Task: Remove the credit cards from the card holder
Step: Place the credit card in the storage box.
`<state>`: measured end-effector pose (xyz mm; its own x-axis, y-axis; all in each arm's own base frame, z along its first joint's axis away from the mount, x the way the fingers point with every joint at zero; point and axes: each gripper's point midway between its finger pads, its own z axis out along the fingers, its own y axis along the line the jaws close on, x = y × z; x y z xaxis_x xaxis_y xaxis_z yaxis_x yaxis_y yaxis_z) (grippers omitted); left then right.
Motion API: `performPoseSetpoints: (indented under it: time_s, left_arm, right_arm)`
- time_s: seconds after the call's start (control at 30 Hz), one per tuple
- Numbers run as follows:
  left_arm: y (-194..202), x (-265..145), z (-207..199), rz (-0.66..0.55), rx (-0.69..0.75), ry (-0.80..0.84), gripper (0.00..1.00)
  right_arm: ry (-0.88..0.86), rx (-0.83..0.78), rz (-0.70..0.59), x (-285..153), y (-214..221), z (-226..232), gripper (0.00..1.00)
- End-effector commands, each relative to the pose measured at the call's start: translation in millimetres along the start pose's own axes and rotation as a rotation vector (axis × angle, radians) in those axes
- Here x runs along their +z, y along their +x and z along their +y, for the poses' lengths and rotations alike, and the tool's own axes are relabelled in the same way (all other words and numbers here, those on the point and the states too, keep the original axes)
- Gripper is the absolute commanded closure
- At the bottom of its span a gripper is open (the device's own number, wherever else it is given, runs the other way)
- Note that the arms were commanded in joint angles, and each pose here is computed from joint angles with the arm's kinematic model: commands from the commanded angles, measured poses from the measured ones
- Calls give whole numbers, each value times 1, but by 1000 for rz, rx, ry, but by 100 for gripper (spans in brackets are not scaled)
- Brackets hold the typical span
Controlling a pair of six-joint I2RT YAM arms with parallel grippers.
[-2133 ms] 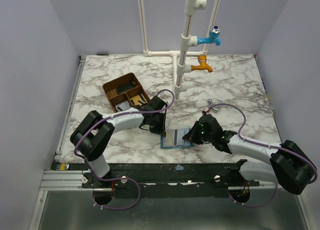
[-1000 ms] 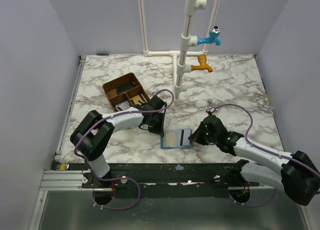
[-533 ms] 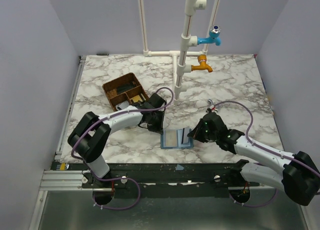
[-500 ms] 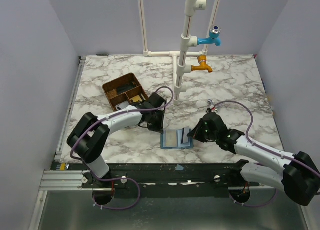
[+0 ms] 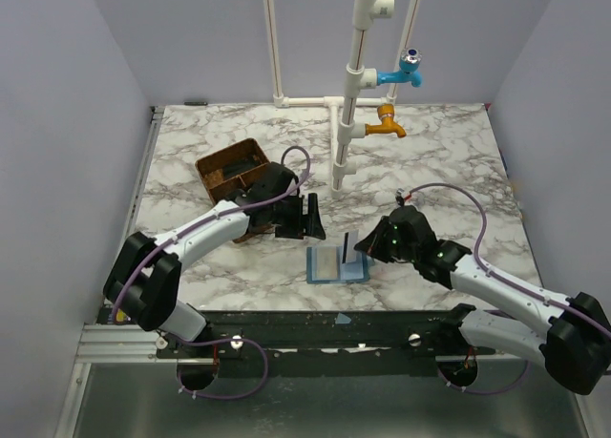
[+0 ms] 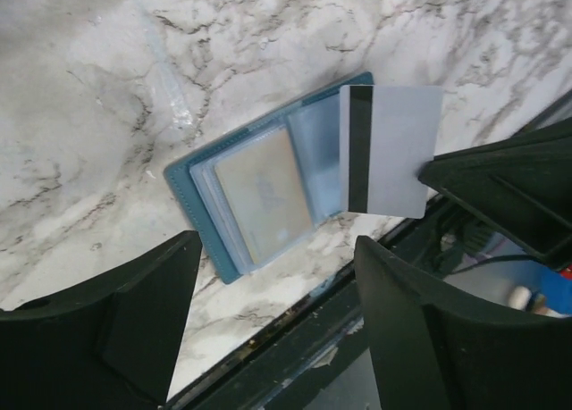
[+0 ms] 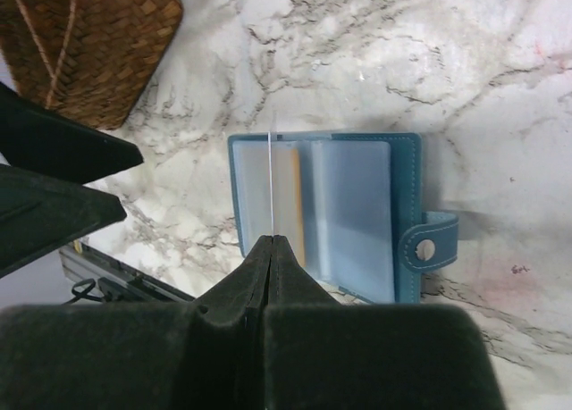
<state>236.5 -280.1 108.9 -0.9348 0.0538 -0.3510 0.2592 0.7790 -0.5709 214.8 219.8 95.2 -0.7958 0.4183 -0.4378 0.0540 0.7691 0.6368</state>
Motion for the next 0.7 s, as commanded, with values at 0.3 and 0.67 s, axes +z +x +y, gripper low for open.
performPoseSetpoints:
  time_s: [0.3, 0.67]
  left_arm:
    - [-7, -35, -48, -24, -100, 387, 21]
    - [-12, -53, -61, -50, -137, 518, 24]
  right_arm:
    - [-259, 47, 6, -19, -23, 78, 99]
    - [-464, 95, 70, -29, -27, 124, 99]
